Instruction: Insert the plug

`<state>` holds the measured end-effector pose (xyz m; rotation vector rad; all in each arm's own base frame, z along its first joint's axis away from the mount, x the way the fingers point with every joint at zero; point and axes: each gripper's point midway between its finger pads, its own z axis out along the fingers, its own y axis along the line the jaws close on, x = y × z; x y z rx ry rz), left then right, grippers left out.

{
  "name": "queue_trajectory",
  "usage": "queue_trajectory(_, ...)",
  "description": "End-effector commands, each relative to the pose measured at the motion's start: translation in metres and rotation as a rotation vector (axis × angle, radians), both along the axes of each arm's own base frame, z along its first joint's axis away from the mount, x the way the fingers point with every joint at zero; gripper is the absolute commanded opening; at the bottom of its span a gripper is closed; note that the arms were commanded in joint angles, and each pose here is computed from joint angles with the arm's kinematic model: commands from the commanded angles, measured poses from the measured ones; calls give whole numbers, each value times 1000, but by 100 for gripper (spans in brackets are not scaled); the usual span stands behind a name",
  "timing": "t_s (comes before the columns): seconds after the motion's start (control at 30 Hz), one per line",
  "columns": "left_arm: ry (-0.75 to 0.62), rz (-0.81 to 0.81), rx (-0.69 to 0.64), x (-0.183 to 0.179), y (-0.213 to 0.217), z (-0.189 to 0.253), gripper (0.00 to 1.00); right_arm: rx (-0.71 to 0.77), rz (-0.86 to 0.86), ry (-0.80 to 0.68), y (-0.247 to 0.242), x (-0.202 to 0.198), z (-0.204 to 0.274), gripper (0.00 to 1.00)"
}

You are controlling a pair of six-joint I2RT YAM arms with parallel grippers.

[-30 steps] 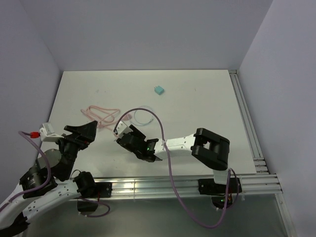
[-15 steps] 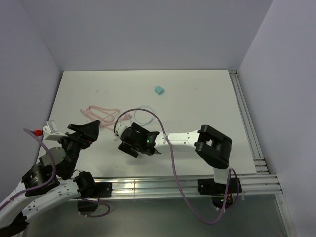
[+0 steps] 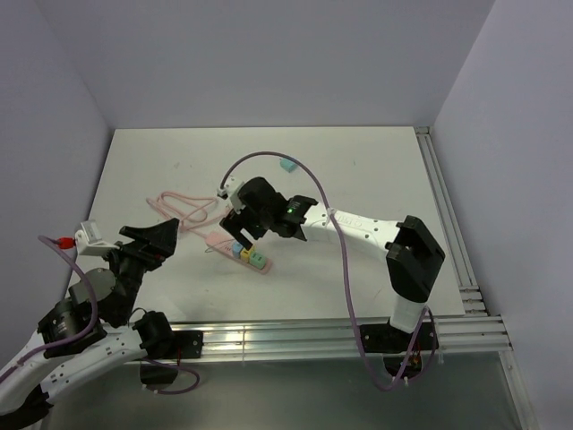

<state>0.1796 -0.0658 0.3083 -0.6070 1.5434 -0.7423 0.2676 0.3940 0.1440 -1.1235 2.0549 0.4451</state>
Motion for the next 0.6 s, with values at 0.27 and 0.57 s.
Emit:
queue_trajectory(0.27,-28,21,-16,-2,9,11,91,-32,127,97,8,-26,-15,87)
queue_trajectory(0.57,-33,18,-20,-1,8,13,92,-65,95,71,16,-21,-27,84)
